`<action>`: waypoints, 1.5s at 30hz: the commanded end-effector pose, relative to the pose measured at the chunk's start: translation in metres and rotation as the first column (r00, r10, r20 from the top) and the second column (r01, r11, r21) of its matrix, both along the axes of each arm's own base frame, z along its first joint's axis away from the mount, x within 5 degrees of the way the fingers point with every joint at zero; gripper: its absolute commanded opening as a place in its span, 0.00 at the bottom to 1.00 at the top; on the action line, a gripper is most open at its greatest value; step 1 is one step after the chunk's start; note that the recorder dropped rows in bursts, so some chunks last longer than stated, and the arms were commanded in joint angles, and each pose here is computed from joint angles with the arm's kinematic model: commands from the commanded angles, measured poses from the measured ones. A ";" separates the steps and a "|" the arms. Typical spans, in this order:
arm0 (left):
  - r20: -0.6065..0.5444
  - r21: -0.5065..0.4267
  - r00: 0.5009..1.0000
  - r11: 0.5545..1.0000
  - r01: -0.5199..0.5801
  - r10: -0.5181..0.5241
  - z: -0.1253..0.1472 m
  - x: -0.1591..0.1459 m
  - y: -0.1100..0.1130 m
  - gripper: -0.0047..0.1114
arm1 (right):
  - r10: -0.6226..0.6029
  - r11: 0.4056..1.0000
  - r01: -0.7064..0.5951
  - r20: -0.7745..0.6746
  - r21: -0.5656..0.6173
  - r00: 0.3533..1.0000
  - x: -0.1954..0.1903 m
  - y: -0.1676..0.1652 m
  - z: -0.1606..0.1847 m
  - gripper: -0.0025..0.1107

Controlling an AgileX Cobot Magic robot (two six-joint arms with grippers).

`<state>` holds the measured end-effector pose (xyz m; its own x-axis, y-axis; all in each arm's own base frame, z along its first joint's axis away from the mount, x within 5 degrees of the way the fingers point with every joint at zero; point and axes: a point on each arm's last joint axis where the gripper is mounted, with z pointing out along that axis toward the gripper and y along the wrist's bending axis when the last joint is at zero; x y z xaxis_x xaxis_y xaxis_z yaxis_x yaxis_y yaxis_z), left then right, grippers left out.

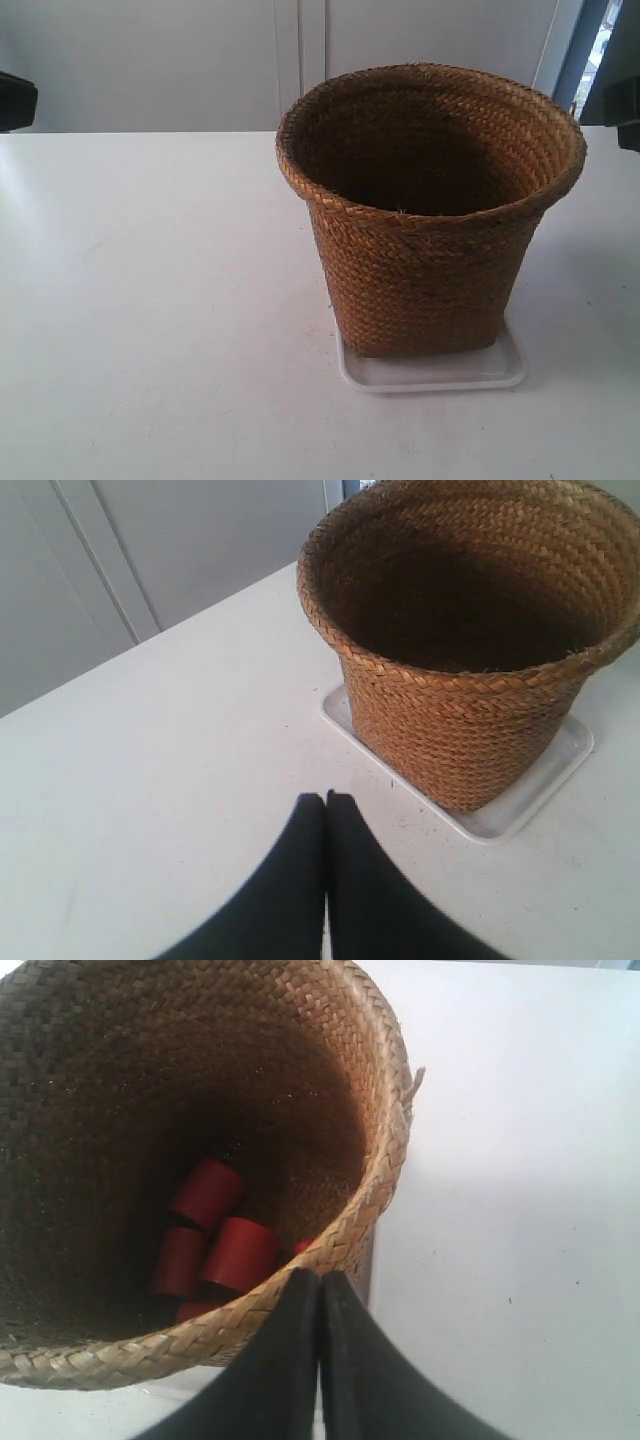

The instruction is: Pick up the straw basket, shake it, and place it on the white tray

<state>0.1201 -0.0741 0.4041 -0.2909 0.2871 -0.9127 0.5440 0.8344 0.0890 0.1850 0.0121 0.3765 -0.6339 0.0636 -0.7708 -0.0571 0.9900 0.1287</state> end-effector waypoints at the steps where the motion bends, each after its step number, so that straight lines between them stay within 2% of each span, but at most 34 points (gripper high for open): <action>1: 0.002 0.007 1.000 1.000 0.003 -0.003 -0.001 -0.003 0.002 0.04 | -0.008 1.000 0.008 -0.003 0.006 1.000 -0.001 -0.001 -0.001 0.02; 5: -0.031 -0.008 0.999 0.999 -0.039 0.039 -0.005 -0.010 0.012 0.04 | -0.008 1.000 0.008 -0.003 0.006 1.000 -0.001 -0.001 -0.001 0.02; 8: -0.034 -0.031 0.990 0.990 -0.135 0.134 -0.018 -0.008 0.024 0.04 | -0.008 1.000 0.008 -0.003 0.004 1.000 -0.001 -0.001 -0.001 0.02; 13: 0.041 -0.062 0.960 0.960 -0.273 0.276 -0.060 -0.003 0.042 0.04 | -0.009 1.000 0.009 -0.001 0.004 1.000 -0.001 -0.001 -0.001 0.02; 17: 0.073 -0.071 0.934 0.936 -0.345 0.350 -0.097 -0.014 0.054 0.04 | -0.009 1.000 0.009 0.001 0.003 1.000 -0.001 -0.001 -0.001 0.02; 23: 0.112 -0.076 0.923 0.929 -0.362 0.369 -0.143 -0.036 0.060 0.04 | -0.009 1.000 0.009 0.001 0.003 1.000 -0.001 -0.001 -0.001 0.02; 28: 0.168 -0.110 0.913 0.928 -0.357 0.371 -0.167 -0.050 0.062 0.04 | -0.009 1.000 0.009 0.001 0.003 1.000 -0.001 -0.001 -0.001 0.02; 35: 0.174 -0.114 0.912 0.928 -0.356 0.371 -0.195 -0.061 0.064 0.04 | -0.009 1.000 0.009 0.001 0.003 1.000 -0.001 -0.001 -0.001 0.02; 38: 0.139 -0.095 0.906 0.916 -0.390 0.400 -0.204 -0.066 0.067 0.04 | -0.009 1.000 0.009 0.003 0.003 1.000 -0.001 -0.001 -0.001 0.02; 41: 0.133 -0.089 0.863 0.873 -0.480 0.488 -0.213 -0.068 0.072 0.04 | -0.009 1.000 0.009 0.003 0.003 1.000 -0.001 -0.001 -0.001 0.02; 43: 0.107 -0.076 0.856 0.863 -0.500 0.506 -0.221 -0.068 0.073 0.04 | -0.009 1.000 0.009 0.003 0.003 1.000 -0.001 -0.001 -0.001 0.02; 45: 0.026 -0.071 0.854 0.853 -0.517 0.520 -0.231 -0.069 0.073 0.04 | -0.009 1.000 0.009 0.002 0.003 1.000 -0.001 -0.001 -0.001 0.02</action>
<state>0.0526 -0.0007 0.1822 -0.2835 0.0977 -0.9540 0.0398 0.9951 0.0901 0.1849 0.0122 0.3764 -0.6349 0.0645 -0.7699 -0.0574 0.9898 0.1302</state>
